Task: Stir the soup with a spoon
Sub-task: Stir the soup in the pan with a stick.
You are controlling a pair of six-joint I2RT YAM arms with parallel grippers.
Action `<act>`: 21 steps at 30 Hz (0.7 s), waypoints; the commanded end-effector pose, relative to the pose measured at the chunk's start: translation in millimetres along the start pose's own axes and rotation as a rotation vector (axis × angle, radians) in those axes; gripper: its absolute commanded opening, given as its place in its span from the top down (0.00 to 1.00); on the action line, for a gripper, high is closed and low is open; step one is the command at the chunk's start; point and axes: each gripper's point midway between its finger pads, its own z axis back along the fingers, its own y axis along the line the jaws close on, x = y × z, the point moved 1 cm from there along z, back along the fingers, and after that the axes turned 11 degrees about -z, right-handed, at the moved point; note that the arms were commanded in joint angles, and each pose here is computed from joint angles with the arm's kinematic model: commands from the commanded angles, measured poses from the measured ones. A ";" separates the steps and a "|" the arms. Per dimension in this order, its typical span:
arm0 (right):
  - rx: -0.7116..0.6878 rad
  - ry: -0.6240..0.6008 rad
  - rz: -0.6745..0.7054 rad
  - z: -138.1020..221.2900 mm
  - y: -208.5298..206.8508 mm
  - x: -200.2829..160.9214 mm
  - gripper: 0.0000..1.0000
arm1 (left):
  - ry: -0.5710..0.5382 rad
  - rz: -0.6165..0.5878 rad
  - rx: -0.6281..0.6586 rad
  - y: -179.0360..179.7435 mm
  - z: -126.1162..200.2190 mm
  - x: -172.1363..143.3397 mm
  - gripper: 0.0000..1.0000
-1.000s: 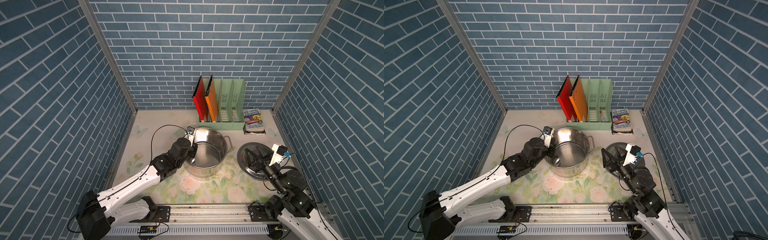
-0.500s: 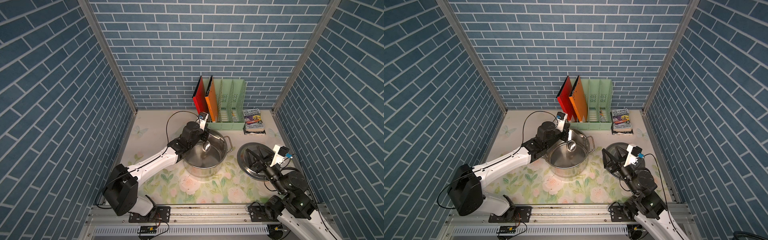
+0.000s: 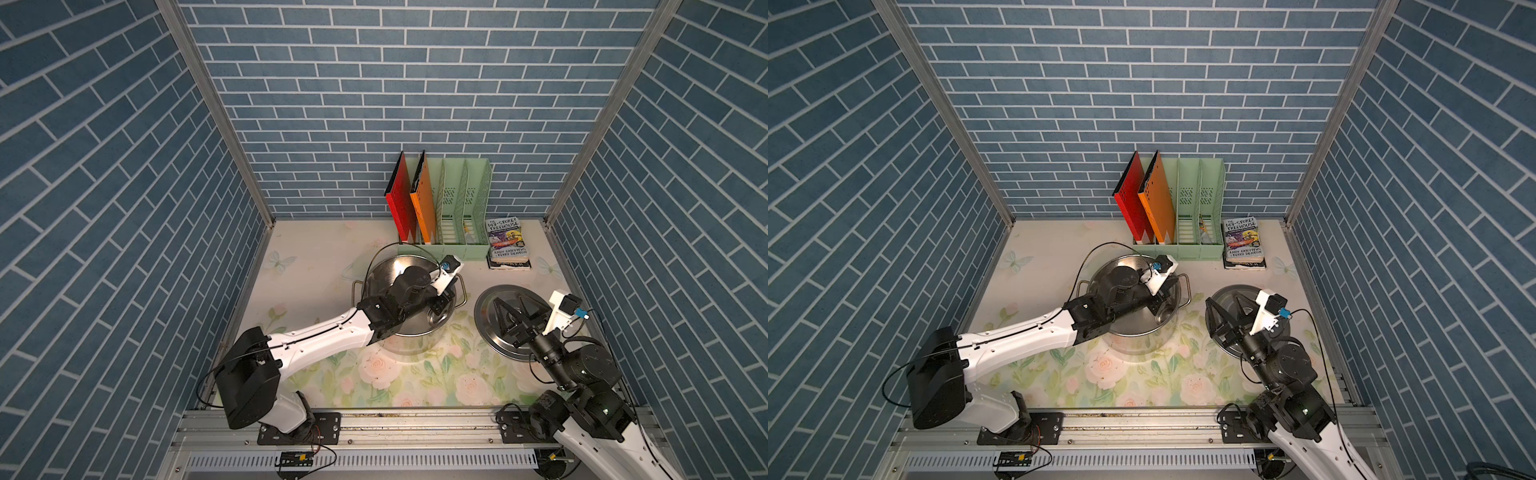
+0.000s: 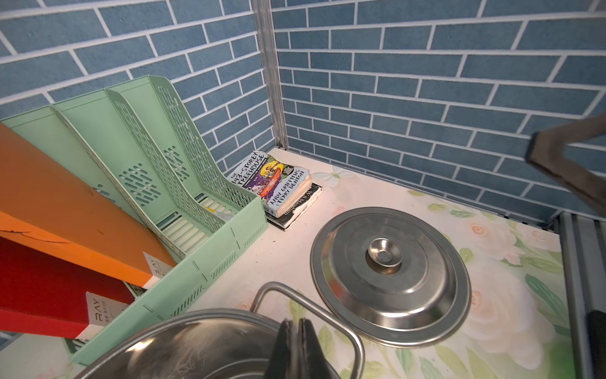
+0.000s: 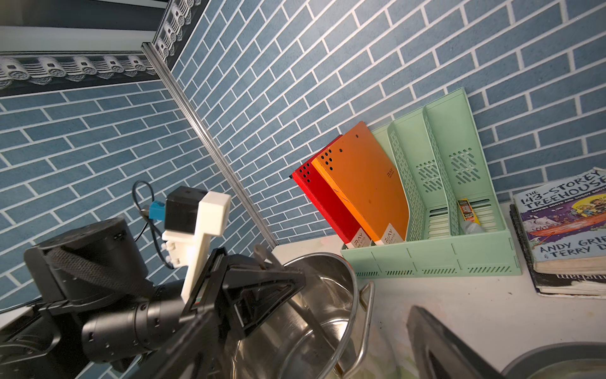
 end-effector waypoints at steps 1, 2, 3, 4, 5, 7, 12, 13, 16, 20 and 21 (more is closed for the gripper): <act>0.014 -0.026 -0.006 3.5 6.1 9.2 0.05 | 0.027 -0.018 0.003 -7.7 23.5 -7.8 1.00; 0.015 -0.025 -0.006 3.2 6.2 8.8 0.05 | 0.038 -0.017 0.003 -9.3 30.9 -12.5 1.00; 0.016 -0.026 -0.007 2.7 6.1 8.7 0.05 | 0.053 -0.011 0.005 -10.9 37.0 -18.9 1.00; 0.015 -0.024 -0.007 2.0 5.6 7.9 0.05 | 0.063 -0.005 0.012 -10.9 44.4 -23.2 1.00; 0.016 -0.024 -0.007 1.3 5.9 7.8 0.05 | 0.073 0.001 0.023 -9.8 51.6 -28.0 1.00; 0.018 -0.021 -0.007 -0.7 6.1 6.9 0.05 | 0.090 0.016 0.060 -4.1 66.0 -36.3 1.00; 0.032 -0.011 -0.013 -6.0 8.0 3.9 0.05 | 0.122 0.026 0.236 29.5 92.1 -49.3 1.00; 0.035 -0.006 -0.015 -7.0 8.3 2.7 0.05 | 0.128 0.033 0.270 37.7 93.6 -51.5 1.00; 0.039 -0.006 -0.017 -7.8 9.6 3.7 0.05 | 0.129 0.048 0.361 61.2 95.4 -54.1 1.00; 0.032 -0.011 -0.018 -6.7 9.6 5.9 0.05 | 0.129 0.072 0.451 89.9 92.6 -55.0 1.00; 0.033 -0.011 -0.018 -6.4 10.3 6.5 0.05 | 0.123 0.075 0.462 94.7 91.6 -52.9 1.00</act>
